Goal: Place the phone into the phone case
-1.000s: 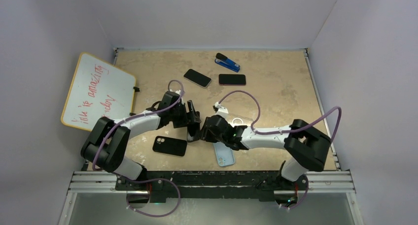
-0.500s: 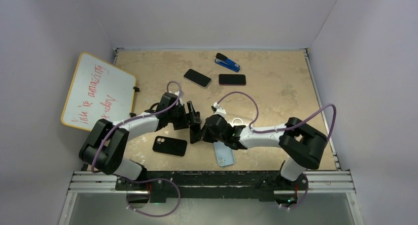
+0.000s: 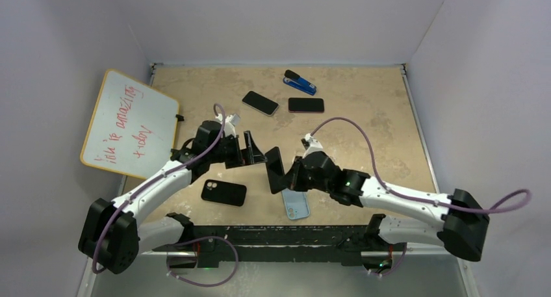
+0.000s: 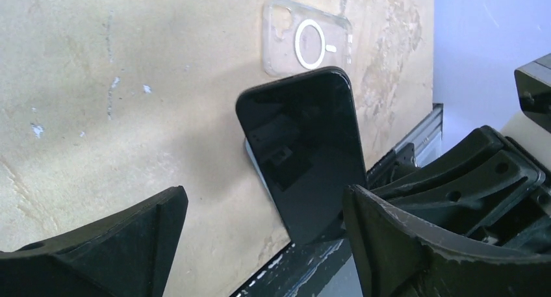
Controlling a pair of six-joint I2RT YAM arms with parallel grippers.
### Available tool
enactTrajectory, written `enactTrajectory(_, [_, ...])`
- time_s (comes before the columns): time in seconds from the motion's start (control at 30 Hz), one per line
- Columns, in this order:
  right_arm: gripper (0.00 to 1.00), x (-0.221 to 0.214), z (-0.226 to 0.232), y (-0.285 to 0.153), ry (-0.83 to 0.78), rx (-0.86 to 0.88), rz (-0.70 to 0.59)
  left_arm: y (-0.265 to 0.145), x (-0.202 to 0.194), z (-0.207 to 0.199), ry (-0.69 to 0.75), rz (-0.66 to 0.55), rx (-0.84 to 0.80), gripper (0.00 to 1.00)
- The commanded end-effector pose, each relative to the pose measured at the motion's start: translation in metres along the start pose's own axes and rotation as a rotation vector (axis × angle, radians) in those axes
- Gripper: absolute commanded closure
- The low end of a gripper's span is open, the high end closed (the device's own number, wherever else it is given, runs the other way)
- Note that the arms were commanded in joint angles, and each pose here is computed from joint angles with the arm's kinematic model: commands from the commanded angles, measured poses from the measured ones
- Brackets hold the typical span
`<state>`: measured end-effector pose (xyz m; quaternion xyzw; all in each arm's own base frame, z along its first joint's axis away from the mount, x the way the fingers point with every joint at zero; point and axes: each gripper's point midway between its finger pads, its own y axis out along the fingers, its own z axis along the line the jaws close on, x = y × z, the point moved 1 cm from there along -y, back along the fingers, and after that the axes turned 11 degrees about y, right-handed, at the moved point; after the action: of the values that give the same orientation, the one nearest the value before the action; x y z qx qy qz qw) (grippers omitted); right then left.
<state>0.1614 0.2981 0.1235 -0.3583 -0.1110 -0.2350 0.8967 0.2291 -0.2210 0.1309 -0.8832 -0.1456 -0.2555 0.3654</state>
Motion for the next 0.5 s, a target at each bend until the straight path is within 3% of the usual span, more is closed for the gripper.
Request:
enactTrajectory(0.0, [1.00, -0.015, -0.023, -0.034, -0.031, -0.054, 0.079, -0.010, -0.003, -0.020, 0.078, 0.012, -0.073, 0.09])
enactTrajectory(0.27, [1.00, -0.024, -0.074, -0.075, 0.036, -0.164, 0.060, 0.004, -0.032, -0.037, 0.074, 0.015, -0.149, 0.18])
enactTrajectory(0.47, [1.00, -0.035, -0.075, -0.080, 0.060, -0.104, 0.094, 0.023, -0.048, -0.042, 0.050, 0.035, -0.177, 0.24])
